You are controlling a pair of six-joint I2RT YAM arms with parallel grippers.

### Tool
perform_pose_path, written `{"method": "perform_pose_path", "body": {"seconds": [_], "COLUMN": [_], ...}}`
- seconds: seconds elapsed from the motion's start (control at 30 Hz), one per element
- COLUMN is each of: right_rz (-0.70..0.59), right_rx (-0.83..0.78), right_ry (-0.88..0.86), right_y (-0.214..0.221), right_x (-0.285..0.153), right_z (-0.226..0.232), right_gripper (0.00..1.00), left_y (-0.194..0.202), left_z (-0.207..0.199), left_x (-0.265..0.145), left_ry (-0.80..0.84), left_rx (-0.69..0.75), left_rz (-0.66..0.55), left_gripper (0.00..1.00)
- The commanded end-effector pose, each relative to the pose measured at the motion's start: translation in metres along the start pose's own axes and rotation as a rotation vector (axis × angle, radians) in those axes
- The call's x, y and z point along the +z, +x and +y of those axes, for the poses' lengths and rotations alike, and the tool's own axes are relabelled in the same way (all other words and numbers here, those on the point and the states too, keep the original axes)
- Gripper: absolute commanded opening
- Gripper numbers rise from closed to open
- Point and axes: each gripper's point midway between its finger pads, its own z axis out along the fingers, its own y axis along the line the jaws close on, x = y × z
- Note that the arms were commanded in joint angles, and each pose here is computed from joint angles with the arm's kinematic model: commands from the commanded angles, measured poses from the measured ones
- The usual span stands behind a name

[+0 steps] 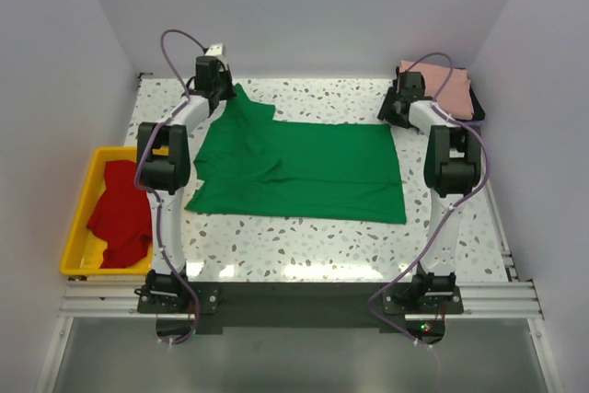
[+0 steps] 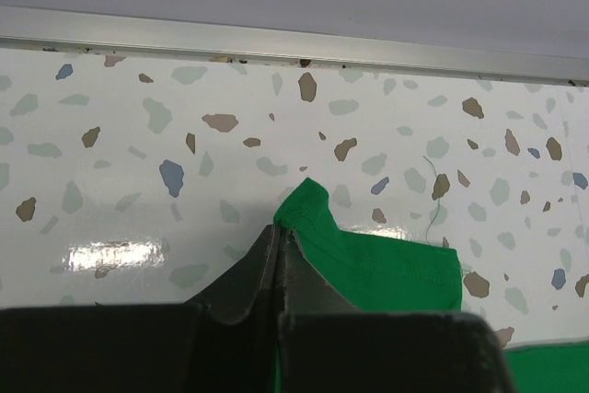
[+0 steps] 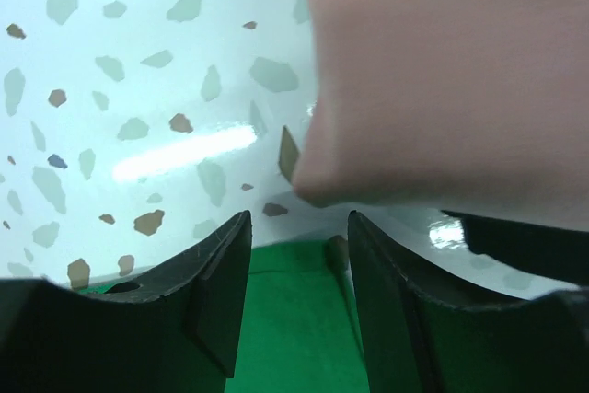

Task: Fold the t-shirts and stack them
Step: Fold the tshirt

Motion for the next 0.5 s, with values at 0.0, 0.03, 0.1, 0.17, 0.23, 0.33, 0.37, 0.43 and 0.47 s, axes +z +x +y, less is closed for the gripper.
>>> {"method": "perform_pose_path", "body": {"seconds": [0.0,0.03,0.1,0.17,0.23,0.33,0.37,0.43,0.47], "right_rz": [0.029,0.028,0.035,0.041,0.042,0.051,0.053,0.056,0.063], "right_rx": [-0.008,-0.007,-0.007,-0.008,-0.008,-0.011,-0.013,-0.011,-0.009], "right_ry": [0.011,0.019,0.046,0.066,0.076,0.102,0.101,0.114,0.125], "right_y": [0.012,0.012,0.014,0.015,0.015,0.018,0.019,0.02,0.021], "right_x": [-0.003,-0.003,-0.002,-0.003,-0.003,-0.004,-0.005,-0.006,-0.007], "right_z": [0.008,0.006,0.001,-0.002,-0.005,-0.009,-0.009,-0.012,-0.014], "right_gripper": [0.49,0.49,0.48,0.45,0.45,0.41,0.4,0.39,0.37], "left_y": [-0.042,-0.043,-0.043,-0.042,-0.045,-0.044,-0.043,-0.046,-0.045], "left_z": [-0.004,-0.003,-0.003,-0.003,-0.004,-0.005,-0.005,-0.005,-0.006], "left_x": [-0.015,-0.015,-0.015,-0.015,-0.016,-0.016,-0.016,-0.017,-0.017], "left_ry": [0.03,0.031,0.031,0.033,0.037,0.04,0.04,0.041,0.044], "left_rx": [-0.018,-0.018,-0.02,-0.022,-0.023,-0.026,-0.026,-0.027,-0.028], "left_rz": [-0.103,-0.104,-0.104,-0.104,-0.107,-0.107,-0.105,-0.109,-0.109], "left_gripper": [0.0,0.0,0.0,0.0,0.0,0.0,0.0,0.0,0.0]}}
